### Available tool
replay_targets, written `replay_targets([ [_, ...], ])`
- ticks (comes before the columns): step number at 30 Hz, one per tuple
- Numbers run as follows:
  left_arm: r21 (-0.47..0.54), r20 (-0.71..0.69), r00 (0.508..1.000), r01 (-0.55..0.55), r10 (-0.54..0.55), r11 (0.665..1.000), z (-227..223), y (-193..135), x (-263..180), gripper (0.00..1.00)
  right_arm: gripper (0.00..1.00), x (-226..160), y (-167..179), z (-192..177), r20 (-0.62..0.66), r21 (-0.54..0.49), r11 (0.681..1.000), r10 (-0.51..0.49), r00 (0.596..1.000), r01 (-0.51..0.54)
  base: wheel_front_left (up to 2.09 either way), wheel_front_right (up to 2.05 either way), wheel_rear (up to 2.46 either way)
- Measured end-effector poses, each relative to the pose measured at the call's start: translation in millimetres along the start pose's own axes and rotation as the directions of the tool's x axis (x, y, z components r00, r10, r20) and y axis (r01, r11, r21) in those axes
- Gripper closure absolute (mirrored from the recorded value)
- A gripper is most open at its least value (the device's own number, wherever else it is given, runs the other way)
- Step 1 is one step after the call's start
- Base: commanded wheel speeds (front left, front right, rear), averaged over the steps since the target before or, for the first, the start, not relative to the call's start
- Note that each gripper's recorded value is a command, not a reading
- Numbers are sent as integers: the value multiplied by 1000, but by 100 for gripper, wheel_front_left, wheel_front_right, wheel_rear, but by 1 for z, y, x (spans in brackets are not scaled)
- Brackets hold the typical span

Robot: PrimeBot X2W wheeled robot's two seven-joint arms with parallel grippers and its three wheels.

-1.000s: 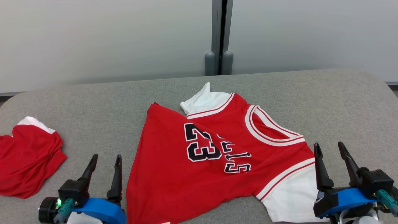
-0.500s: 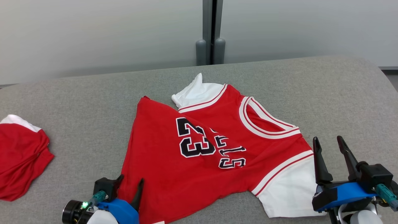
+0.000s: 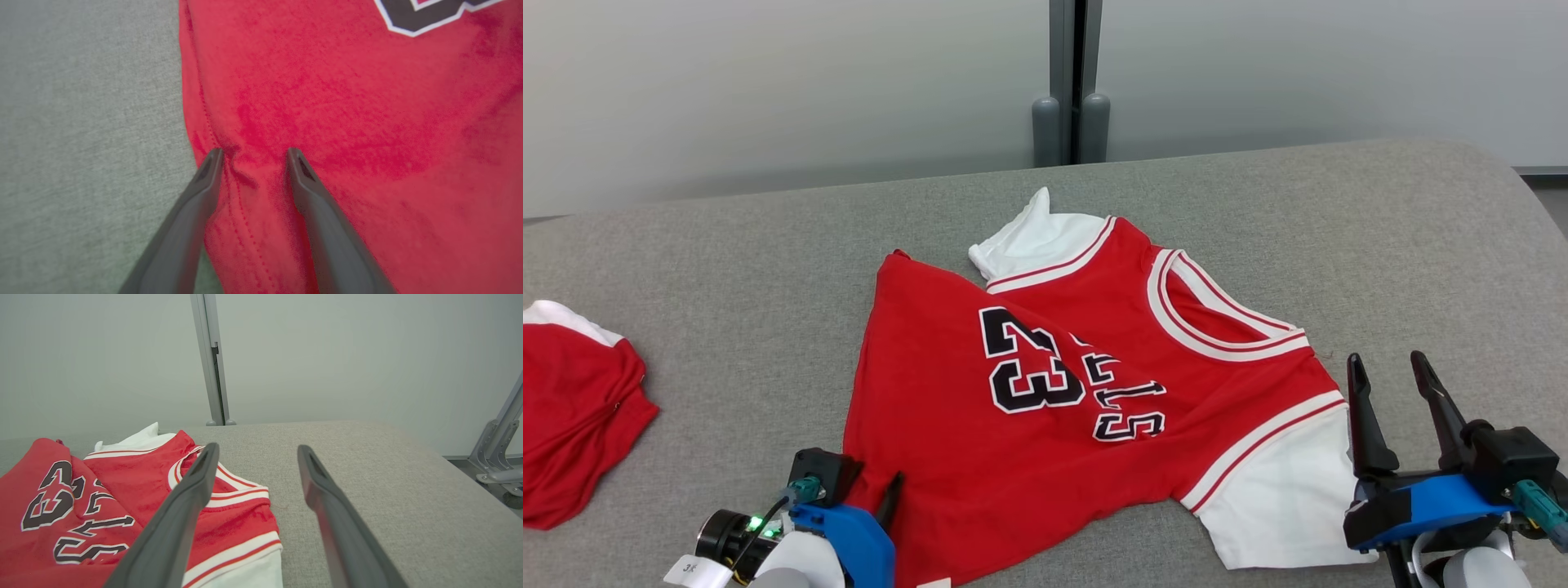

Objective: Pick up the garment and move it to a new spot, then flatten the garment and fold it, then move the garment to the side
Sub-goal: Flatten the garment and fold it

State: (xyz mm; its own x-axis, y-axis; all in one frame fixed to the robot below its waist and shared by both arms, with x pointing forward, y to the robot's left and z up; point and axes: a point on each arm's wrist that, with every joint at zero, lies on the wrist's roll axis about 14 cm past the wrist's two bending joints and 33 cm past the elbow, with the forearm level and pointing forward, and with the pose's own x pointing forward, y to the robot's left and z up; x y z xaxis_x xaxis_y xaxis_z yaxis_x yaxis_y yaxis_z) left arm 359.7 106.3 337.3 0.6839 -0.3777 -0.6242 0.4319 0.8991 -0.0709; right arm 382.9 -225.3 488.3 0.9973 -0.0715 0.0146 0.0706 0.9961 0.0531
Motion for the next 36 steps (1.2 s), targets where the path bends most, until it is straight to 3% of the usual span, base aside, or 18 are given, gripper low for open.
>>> replay_targets([
  [1,6,0,1000,3,-3,1000,1,0,0,100,0,0,0,0,1,0,1000,0,1000,0,0,0,0],
  [8,31,57,998,-3,1,1000,16,7,4,100,0,3,0,-2,-3,-1,1000,-1,1000,1,0,0,0],
  [16,76,218,975,-62,44,995,81,37,17,100,0,9,-3,-2,2,-3,1000,-9,1000,9,0,0,0],
  [23,64,221,973,-76,61,995,85,45,24,100,0,9,-8,-5,-8,-2,1000,-23,1000,23,0,0,0],
  [24,57,214,975,-77,63,995,82,45,25,83,0,9,-8,-6,-10,-1,1000,-23,1000,23,0,0,0],
  [25,53,214,975,-77,64,996,80,44,25,0,0,9,-8,-6,-10,-1,1000,-23,1000,23,0,0,0],
  [30,21,288,954,-96,86,995,89,47,17,0,0,9,-5,-2,0,5,1000,-17,1000,17,0,0,0],
  [36,-69,441,882,-152,167,986,121,55,-15,0,0,11,11,9,34,13,999,30,999,-31,0,0,0],
])
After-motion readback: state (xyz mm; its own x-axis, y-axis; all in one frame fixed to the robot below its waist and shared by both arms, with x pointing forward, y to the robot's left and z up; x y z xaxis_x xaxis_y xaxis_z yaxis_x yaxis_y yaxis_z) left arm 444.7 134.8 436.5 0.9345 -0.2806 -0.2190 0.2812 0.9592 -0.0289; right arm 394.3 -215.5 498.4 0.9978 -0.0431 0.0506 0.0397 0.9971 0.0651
